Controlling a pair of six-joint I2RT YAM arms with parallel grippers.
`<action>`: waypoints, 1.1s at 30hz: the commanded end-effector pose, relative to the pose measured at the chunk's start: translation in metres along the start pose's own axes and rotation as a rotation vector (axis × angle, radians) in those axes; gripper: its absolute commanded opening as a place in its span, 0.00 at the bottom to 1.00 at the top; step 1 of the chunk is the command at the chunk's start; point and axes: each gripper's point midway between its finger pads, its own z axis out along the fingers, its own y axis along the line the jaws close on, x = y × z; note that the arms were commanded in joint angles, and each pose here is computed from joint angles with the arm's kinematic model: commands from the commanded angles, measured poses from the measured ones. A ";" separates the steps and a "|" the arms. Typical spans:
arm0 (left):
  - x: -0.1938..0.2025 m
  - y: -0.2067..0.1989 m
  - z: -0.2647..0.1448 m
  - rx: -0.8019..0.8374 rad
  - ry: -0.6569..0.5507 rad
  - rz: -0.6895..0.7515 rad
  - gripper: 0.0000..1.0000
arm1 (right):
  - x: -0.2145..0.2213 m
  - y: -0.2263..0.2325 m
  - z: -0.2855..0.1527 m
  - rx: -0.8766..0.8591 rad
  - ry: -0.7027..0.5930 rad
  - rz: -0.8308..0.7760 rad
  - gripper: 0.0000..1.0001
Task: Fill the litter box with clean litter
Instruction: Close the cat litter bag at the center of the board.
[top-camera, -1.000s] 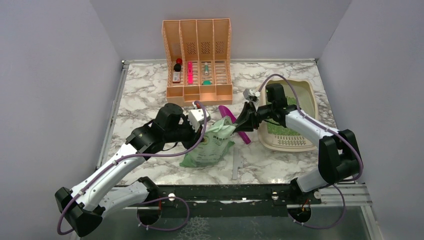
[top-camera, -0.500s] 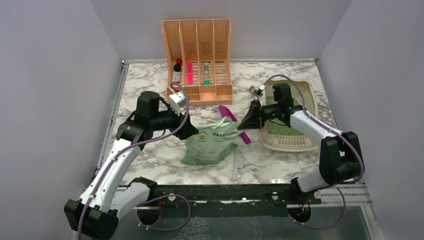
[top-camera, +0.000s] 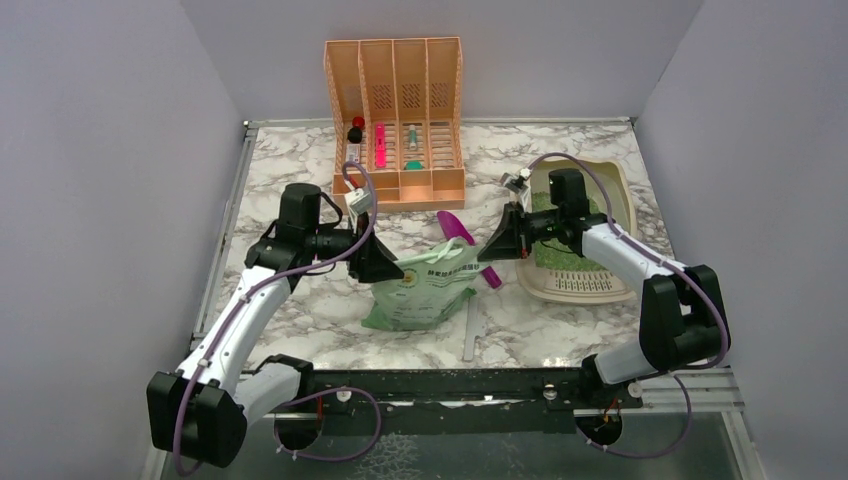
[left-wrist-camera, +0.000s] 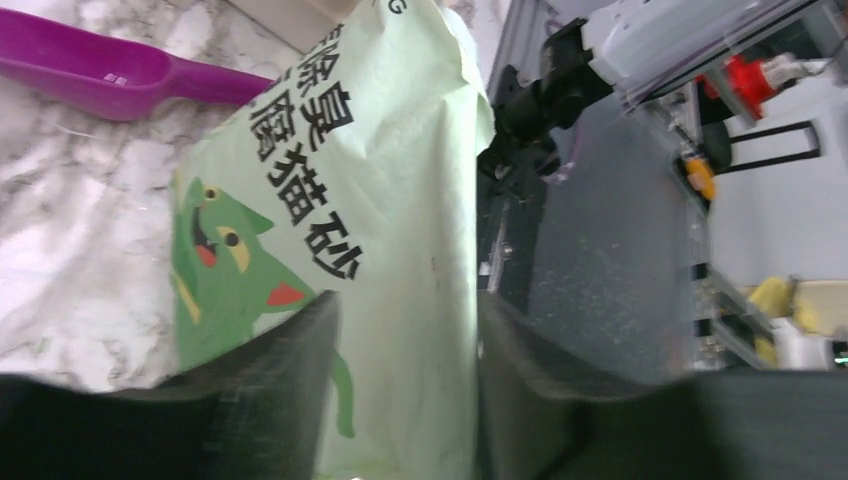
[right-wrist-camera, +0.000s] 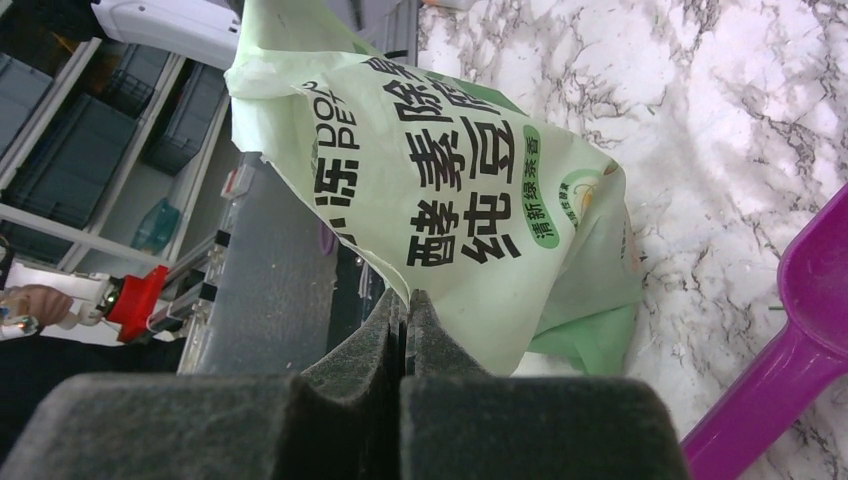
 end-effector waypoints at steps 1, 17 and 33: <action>-0.005 -0.011 0.002 0.089 -0.033 -0.023 0.38 | -0.009 0.017 -0.006 -0.046 -0.021 -0.030 0.01; -0.005 0.007 -0.006 -0.033 -0.136 -0.210 0.00 | -0.012 0.006 -0.003 -0.007 -0.015 -0.198 0.64; -0.010 0.006 -0.007 -0.028 -0.140 -0.155 0.00 | -0.020 -0.009 0.040 -0.055 -0.044 -0.352 0.94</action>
